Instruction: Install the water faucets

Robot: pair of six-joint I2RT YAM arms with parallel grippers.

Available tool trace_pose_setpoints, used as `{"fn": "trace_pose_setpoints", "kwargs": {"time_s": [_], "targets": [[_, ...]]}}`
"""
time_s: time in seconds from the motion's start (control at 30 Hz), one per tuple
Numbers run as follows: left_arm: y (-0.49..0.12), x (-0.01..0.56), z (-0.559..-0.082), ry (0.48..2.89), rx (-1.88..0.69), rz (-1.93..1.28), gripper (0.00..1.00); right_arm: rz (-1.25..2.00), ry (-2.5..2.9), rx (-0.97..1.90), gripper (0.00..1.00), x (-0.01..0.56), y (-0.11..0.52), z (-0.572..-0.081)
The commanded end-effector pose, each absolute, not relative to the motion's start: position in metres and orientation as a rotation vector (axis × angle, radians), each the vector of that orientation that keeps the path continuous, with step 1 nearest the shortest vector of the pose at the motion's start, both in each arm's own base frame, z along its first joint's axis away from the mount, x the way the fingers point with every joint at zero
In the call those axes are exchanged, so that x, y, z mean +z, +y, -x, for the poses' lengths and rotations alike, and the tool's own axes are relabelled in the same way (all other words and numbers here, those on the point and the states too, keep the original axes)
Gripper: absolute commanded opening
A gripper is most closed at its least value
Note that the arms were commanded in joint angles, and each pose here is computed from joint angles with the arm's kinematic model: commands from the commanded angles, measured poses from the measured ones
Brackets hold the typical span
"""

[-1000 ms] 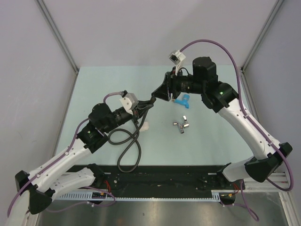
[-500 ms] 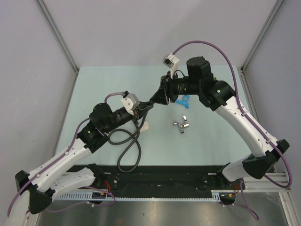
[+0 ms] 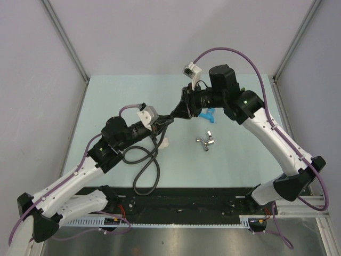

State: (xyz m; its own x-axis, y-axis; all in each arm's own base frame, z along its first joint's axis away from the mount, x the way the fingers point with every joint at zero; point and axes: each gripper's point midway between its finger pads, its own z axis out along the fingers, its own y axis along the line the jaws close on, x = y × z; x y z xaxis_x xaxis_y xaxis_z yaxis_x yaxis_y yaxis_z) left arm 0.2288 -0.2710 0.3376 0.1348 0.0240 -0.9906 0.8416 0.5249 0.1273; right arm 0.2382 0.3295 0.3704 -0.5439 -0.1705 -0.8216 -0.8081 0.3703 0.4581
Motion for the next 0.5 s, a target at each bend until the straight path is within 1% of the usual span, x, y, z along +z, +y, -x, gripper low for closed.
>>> {"fn": "trace_pose_setpoints", "kwargs": {"time_s": [0.0, 0.03, 0.07, 0.13, 0.17, 0.2, 0.27, 0.3, 0.37, 0.4, 0.47], "targets": [[-0.272, 0.367, -0.224, 1.200, -0.683, -0.881, 0.00, 0.852, 1.883, 1.175, 0.33, 0.389, 0.330, -0.238], [-0.271, 0.368, -0.224, 1.200, -0.683, -0.881, 0.00, 0.853, 1.882, 1.172, 0.30, 0.389, 0.330, -0.238], [-0.271, 0.366, -0.225, 1.204, -0.679, -0.882, 0.00, 0.851, 1.877, 1.167, 0.24, 0.390, 0.329, -0.238], [-0.271, 0.365, -0.225, 1.208, -0.678, -0.882, 0.01, 0.847, 1.876, 1.157, 0.17, 0.391, 0.328, -0.239], [-0.271, 0.365, -0.225, 1.209, -0.678, -0.880, 0.04, 0.850, 1.869, 1.152, 0.09, 0.392, 0.328, -0.239], [-0.271, 0.365, -0.225, 1.210, -0.677, -0.879, 0.14, 0.845, 1.868, 1.145, 0.06, 0.392, 0.326, -0.240], [-0.271, 0.366, -0.224, 1.205, -0.681, -0.878, 0.24, 0.847, 1.863, 1.132, 0.00, 0.393, 0.325, -0.240], [-0.270, 0.368, -0.224, 1.200, -0.680, -0.875, 0.33, 0.852, 1.860, 1.129, 0.00, 0.393, 0.326, -0.239], [-0.270, 0.371, -0.224, 1.190, -0.685, -0.863, 0.42, 0.853, 1.858, 1.121, 0.00, 0.393, 0.325, -0.240], [-0.269, 0.374, -0.224, 1.182, -0.683, -0.855, 0.50, 0.857, 1.852, 1.118, 0.00, 0.394, 0.325, -0.239], [-0.269, 0.378, -0.224, 1.171, -0.686, -0.843, 0.55, 0.861, 1.856, 1.116, 0.00, 0.393, 0.326, -0.238]]}}
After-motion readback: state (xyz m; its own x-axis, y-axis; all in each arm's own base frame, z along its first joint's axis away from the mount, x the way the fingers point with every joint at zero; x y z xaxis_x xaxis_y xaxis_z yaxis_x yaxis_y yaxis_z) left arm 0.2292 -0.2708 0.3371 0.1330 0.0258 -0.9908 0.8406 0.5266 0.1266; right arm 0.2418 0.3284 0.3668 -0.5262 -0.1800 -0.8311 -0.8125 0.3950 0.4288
